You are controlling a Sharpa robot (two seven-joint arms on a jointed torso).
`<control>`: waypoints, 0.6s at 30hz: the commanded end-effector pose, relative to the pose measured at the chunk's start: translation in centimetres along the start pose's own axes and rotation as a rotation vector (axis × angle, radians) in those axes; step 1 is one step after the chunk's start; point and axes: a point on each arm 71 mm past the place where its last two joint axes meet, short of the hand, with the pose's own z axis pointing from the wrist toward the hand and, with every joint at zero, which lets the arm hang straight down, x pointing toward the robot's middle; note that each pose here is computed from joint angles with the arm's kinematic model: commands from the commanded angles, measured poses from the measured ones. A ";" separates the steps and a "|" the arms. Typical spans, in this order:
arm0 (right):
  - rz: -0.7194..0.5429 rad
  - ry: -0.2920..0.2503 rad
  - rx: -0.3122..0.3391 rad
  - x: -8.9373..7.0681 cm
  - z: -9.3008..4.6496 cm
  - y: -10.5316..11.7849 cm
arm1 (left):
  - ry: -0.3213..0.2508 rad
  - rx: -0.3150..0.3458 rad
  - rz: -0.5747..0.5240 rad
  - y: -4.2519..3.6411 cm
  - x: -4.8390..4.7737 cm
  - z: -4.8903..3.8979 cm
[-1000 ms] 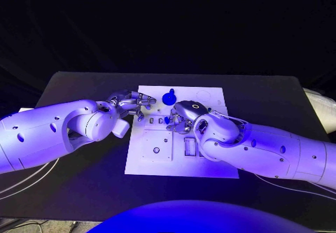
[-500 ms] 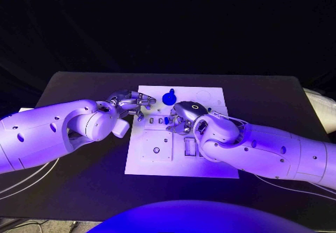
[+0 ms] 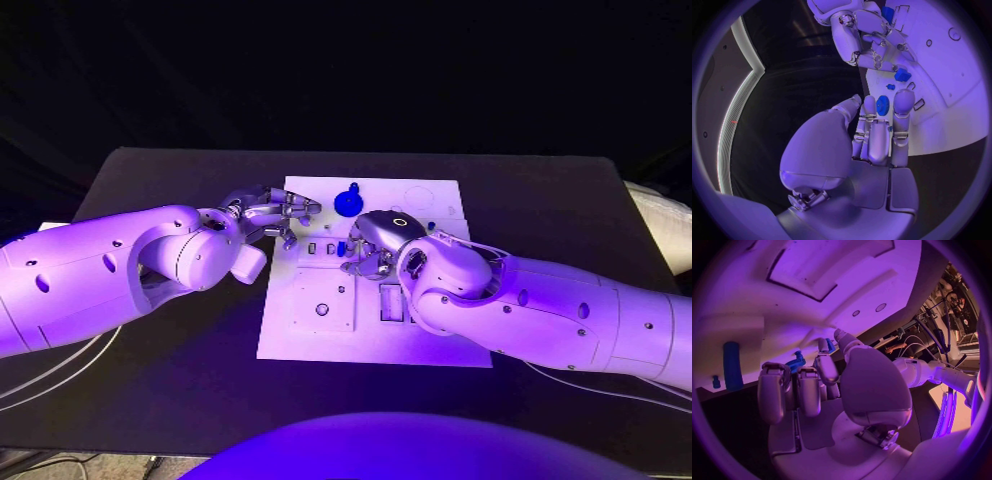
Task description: Assemble the parts on the task board
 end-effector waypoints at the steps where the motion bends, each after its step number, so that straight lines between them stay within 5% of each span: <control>1: -0.015 0.018 0.000 0.2 -0.1 0.0 | 0.008 0.007 0.002 -0.08 0.15 0.02; 18: 0.001 -0.039 -0.011 -0.9 -1.6 -0.9 | 0.014 0.009 0.023 -0.11 0.28 0.16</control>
